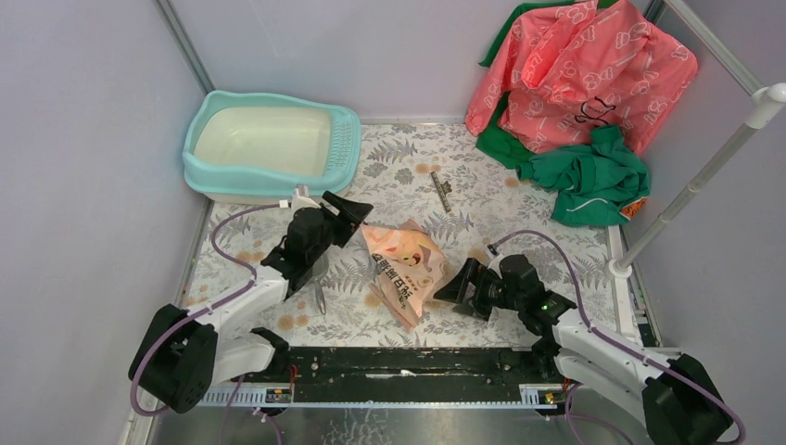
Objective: Fill the litter box with clean litter
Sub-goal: Open the cat litter bag at the center of the board.
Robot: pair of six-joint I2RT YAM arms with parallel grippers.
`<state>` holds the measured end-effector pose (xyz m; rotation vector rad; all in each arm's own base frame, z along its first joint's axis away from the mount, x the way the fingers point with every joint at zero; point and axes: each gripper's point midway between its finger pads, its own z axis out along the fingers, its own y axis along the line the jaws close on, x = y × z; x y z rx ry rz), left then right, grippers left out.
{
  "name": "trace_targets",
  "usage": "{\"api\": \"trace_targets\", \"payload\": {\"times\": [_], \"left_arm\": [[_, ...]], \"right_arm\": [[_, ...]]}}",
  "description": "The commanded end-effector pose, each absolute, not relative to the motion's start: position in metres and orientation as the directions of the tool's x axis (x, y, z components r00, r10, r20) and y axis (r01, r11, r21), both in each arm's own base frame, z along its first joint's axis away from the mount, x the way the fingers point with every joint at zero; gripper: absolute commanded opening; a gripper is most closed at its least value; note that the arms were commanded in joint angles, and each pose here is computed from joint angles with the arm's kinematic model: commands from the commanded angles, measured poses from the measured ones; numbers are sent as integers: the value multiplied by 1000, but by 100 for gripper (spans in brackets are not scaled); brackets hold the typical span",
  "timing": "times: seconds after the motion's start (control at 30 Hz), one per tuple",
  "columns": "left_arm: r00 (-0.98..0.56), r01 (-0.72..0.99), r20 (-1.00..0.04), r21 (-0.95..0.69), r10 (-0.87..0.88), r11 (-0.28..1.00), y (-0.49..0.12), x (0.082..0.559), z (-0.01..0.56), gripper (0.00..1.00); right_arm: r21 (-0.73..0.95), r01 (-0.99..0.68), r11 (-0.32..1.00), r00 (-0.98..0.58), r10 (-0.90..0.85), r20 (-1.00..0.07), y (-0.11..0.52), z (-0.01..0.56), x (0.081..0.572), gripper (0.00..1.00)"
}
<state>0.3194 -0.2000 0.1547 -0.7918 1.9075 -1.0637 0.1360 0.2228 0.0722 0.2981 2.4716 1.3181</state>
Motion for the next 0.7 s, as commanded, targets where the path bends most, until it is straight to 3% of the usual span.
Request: {"api": "trace_targets", "payload": {"times": [0.0, 0.43, 0.67], "left_arm": [[-473, -108, -376, -872, -797, 477, -196, 316, 160, 77], [-469, -129, -389, -858, -793, 497, -183, 314, 147, 78], [-474, -151, -391, -847, -789, 510, -172, 321, 134, 79]], "right_arm": [[866, 114, 486, -868, 474, -152, 225, 74, 161, 99], [905, 263, 335, -695, 717, -64, 228, 60, 222, 100], [932, 248, 265, -672, 740, -31, 239, 69, 247, 100]]}}
